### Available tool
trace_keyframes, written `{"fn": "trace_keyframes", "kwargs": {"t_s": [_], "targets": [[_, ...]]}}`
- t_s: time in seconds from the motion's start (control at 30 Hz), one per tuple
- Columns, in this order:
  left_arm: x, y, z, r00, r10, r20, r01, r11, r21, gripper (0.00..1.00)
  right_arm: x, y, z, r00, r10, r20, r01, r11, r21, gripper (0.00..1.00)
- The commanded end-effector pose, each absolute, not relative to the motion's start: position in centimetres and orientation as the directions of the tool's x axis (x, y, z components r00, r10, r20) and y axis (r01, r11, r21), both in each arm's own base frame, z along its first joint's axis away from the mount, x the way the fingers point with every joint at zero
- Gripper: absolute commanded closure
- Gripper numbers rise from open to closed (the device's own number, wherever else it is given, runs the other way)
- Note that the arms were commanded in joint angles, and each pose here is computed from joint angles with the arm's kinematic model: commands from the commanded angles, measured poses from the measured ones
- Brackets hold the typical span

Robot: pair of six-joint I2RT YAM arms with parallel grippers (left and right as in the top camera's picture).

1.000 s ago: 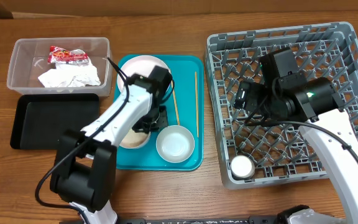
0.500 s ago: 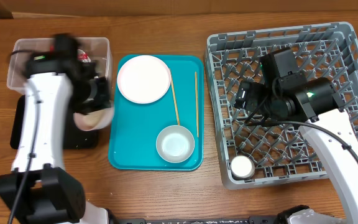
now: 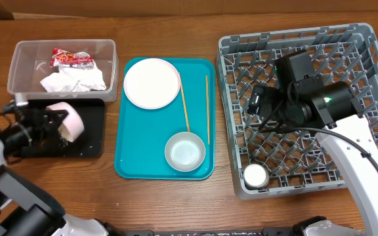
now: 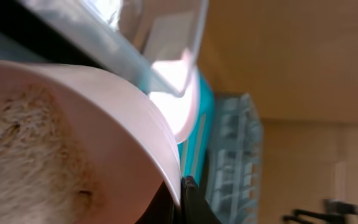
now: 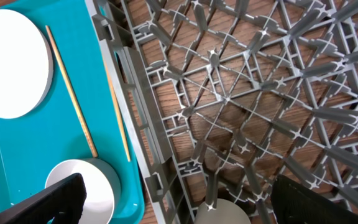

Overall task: Sort waste into correct bins and load items into the dishwasher
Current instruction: 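Tip the pink bowl over the black tray to dump the rice, then carry the empty pink bowl back to the teal tray with the left gripper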

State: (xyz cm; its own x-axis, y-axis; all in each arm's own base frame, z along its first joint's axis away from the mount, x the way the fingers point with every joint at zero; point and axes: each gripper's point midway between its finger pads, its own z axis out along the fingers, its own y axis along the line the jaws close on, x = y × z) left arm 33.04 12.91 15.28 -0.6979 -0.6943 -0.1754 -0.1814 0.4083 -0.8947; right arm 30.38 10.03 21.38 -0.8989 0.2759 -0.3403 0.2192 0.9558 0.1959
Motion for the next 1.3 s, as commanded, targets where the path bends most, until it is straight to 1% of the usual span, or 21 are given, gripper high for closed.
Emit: {"fn": "trace_keyframes", "kwargs": {"t_s": [0.0,0.07,0.13,0.2,0.23,0.27,0.53,0.7,0.83,0.97,1.1,1.2,1.27], "targets": [[33.3,13.6,19.4,-0.635,-0.744,-0.206,0.036,0.238,-0.971,0.96,30.8,10.1,22.4,-0.887,0.279,-0.369,0.21,0.954,0.215,0.03],[33.2,14.3,20.3,-0.614,-0.768,-0.181,0.068,0.177,-0.982,0.96,30.8,10.1,22.4,-0.887,0.279,-0.369,0.21,0.954,0.215,0.03],[33.1,14.6,21.0,-0.61,-0.788,-0.082,0.039,0.073,-0.997,0.96,30.7,10.1,22.4,-0.887,0.279,-0.369,0.21,0.954,0.215,0.03],[33.1,14.6,21.4,-0.613,-0.789,-0.038,0.032,0.024,-0.999,0.96,30.7,10.1,22.4,-0.887,0.279,-0.369,0.21,0.954,0.215,0.03],[33.1,14.6,21.4,-0.613,-0.79,0.015,-0.001,-0.018,-1.0,0.96,30.7,10.1,22.4,-0.887,0.279,-0.369,0.211,0.954,0.215,0.03],[33.1,14.6,21.4,-0.613,-0.789,0.04,-0.016,-0.038,-0.999,0.96,30.7,10.1,22.4,-0.887,0.279,-0.369,0.21,0.954,0.215,0.03],[33.5,15.2,21.2,-0.608,-0.789,0.087,-0.061,-0.063,-0.996,0.96,30.7,10.1,22.4,-0.887,0.278,-0.368,0.21,0.954,0.214,0.03],[33.3,14.8,21.4,-0.607,-0.778,0.163,-0.1,-0.129,-0.987,0.96,30.7,10.1,22.4,-0.887,0.278,-0.368,0.21,0.954,0.214,0.03],[33.5,14.9,19.8,-0.594,-0.794,0.126,-0.149,-0.045,-0.988,0.96,30.7,10.1,22.4,-0.887,0.278,-0.368,0.21,0.954,0.214,0.03],[33.5,14.8,19.9,-0.596,-0.793,0.125,-0.146,-0.046,-0.988,0.96,30.6,10.1,22.4,-0.889,0.278,-0.364,0.211,0.954,0.212,0.03],[33.7,14.1,21.1,-0.621,-0.78,0.076,-0.087,-0.028,-0.996,0.96,30.6,10.0,22.4,-0.889,0.278,-0.364,0.212,0.954,0.211,0.03],[34.1,13.3,23.0,-0.642,-0.767,-0.011,-0.039,0.046,-0.998,0.96,30.6,10.1,22.4,-0.889,0.278,-0.365,0.211,0.954,0.213,0.03],[34.4,13.5,24.0,-0.637,-0.766,-0.089,-0.013,0.126,-0.992,0.96,30.6,10.1,22.4,-0.889,0.278,-0.364,0.211,0.954,0.212,0.03]]}}
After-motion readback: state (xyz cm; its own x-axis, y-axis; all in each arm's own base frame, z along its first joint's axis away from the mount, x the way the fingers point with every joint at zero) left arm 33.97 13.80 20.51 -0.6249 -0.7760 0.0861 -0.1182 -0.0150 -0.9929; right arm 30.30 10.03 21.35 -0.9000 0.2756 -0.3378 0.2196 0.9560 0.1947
